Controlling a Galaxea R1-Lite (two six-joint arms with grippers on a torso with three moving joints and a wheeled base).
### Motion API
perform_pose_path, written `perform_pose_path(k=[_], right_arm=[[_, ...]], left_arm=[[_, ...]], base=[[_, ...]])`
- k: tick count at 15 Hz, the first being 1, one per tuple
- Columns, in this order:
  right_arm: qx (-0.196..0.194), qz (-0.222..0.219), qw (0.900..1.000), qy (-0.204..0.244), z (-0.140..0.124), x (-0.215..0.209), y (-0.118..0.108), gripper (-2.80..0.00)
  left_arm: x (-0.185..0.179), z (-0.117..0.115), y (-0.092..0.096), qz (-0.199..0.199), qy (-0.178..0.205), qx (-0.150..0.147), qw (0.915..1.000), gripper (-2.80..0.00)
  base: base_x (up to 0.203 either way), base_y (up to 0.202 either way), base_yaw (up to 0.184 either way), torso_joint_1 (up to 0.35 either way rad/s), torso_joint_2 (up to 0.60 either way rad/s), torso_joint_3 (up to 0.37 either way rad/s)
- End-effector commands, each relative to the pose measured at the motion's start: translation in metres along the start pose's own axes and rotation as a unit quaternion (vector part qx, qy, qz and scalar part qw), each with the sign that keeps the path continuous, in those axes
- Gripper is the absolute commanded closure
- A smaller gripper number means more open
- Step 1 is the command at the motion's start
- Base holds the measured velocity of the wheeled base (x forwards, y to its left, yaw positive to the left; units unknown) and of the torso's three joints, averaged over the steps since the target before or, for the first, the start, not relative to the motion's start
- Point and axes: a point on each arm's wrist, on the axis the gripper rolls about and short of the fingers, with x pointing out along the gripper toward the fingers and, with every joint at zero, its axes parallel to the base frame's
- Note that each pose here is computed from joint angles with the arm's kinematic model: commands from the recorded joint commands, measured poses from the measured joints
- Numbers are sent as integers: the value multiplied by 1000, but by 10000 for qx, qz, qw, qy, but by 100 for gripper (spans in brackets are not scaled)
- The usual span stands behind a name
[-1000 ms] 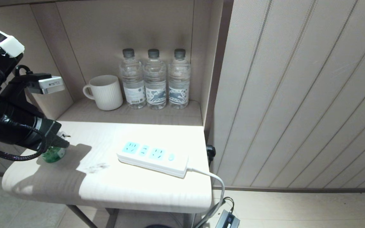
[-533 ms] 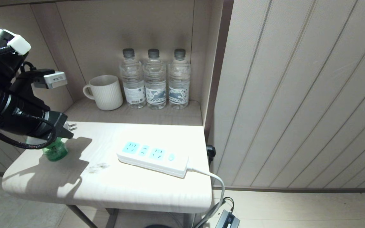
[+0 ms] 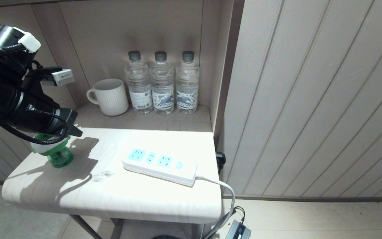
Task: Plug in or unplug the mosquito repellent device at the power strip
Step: Pick up the mosquito repellent liquid
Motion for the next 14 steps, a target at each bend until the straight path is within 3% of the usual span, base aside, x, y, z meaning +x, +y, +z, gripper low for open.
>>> perform_pose_path(k=[1,14], right_arm=[[0,-2,10000,1,0,0,0,0],[0,-2,10000,-7,0,0,0,0]], left_arm=[[6,2,1,0,71,-6,10000,0],[8,18,10,118,-122,-218,9996,0]], base=[[0,0,0,0,0,0],[0,0,0,0,0,0]])
